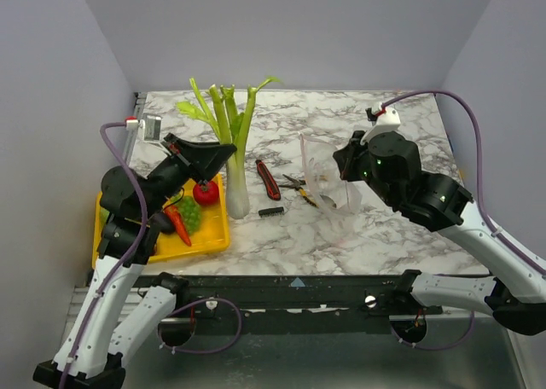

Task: Place the food in the zip-top bag and seal the zipper
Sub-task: Pick up the fake vegetable from the bin, then place the fake vegetable in the zipper food storage bag.

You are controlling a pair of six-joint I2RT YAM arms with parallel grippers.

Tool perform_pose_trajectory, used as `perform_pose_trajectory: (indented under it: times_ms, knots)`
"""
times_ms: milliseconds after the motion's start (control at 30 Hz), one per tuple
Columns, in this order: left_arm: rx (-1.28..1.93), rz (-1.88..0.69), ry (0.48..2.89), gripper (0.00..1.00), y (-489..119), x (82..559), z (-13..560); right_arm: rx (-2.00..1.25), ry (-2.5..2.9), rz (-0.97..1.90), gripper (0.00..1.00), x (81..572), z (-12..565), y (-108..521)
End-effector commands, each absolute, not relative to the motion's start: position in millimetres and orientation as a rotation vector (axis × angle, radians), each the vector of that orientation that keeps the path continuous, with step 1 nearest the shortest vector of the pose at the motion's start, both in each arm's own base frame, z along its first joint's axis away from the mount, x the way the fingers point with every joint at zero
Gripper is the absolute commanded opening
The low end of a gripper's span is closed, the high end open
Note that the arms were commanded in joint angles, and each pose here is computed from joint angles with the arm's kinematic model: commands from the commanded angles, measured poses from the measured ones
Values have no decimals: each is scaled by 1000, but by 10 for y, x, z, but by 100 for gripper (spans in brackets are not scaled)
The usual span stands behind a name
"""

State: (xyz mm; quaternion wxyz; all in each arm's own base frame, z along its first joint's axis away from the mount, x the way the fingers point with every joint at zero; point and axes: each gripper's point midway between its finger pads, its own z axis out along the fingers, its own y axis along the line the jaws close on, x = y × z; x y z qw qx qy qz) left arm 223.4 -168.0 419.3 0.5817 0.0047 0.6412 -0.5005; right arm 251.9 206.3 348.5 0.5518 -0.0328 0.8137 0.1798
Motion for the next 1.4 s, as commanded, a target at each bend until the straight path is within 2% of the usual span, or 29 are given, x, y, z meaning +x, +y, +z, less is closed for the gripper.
perform_pose_trajectory:
  times_ms: [0,167,267,600,767,1367]
  knots:
    - [399,-1161,1030,0,-1858,1642,4976,-43,1885,502,0,2505,3701,2124]
    - [581,-1206,840,0,-2073,1336,5143,-30,1867,558,0,2486,3777,2180]
    - [542,-1214,664,0,-2032,1236,5243,-16,1862,580,1,2479,3799,2192]
    - [526,-1483,411,0,-2257,1096,5454,15,1874,614,1,2479,3773,2239]
    - [552,-1487,379,0,-2430,1102,5491,26,1876,626,0,2477,3782,2250]
    - [405,-1435,522,0,-3144,1891,4827,69,1850,691,0,2472,3868,2298]
